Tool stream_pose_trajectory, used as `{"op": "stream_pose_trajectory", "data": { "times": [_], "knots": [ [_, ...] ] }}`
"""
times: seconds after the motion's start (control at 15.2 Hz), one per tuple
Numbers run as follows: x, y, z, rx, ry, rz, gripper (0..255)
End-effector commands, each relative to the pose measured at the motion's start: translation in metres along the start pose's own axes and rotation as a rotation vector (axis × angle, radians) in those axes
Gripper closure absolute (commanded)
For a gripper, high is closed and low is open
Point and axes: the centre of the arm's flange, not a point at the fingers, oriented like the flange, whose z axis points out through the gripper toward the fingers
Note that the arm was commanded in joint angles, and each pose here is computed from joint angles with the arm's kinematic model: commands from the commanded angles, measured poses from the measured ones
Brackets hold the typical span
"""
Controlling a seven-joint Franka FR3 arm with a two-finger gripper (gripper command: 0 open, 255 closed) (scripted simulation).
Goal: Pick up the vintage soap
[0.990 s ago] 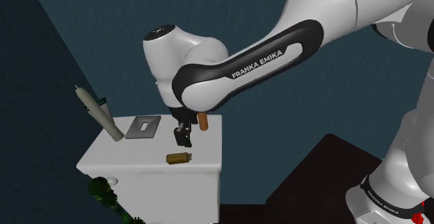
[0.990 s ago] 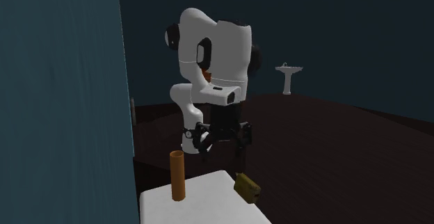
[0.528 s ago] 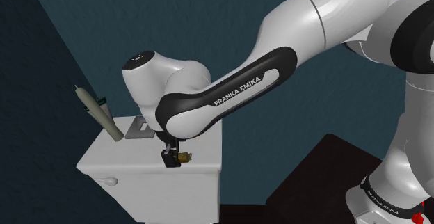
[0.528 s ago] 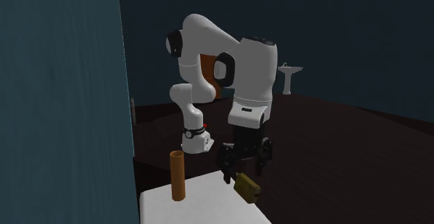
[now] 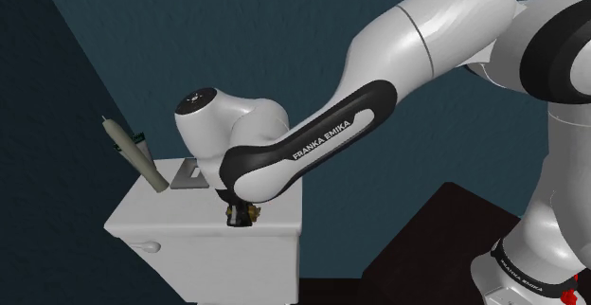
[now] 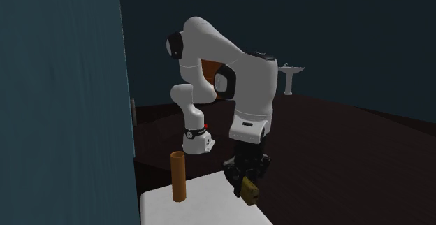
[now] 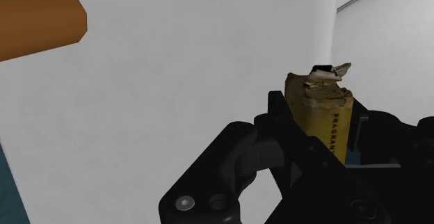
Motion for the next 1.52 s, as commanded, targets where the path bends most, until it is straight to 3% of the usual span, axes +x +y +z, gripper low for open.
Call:
{"op": "stream_pose_trajectory", "data": {
  "times": [0.0, 0.46, 1.45],
  "knots": [
    [0.0, 0.0, 0.001, 0.0, 0.0, 0.0, 255],
    [0.001, 0.0, -0.001, 0.0, 0.0, 0.0, 255],
    [-0.002, 0.005, -0.079, 0.0, 0.0, 0.0, 255]
  ]
}}
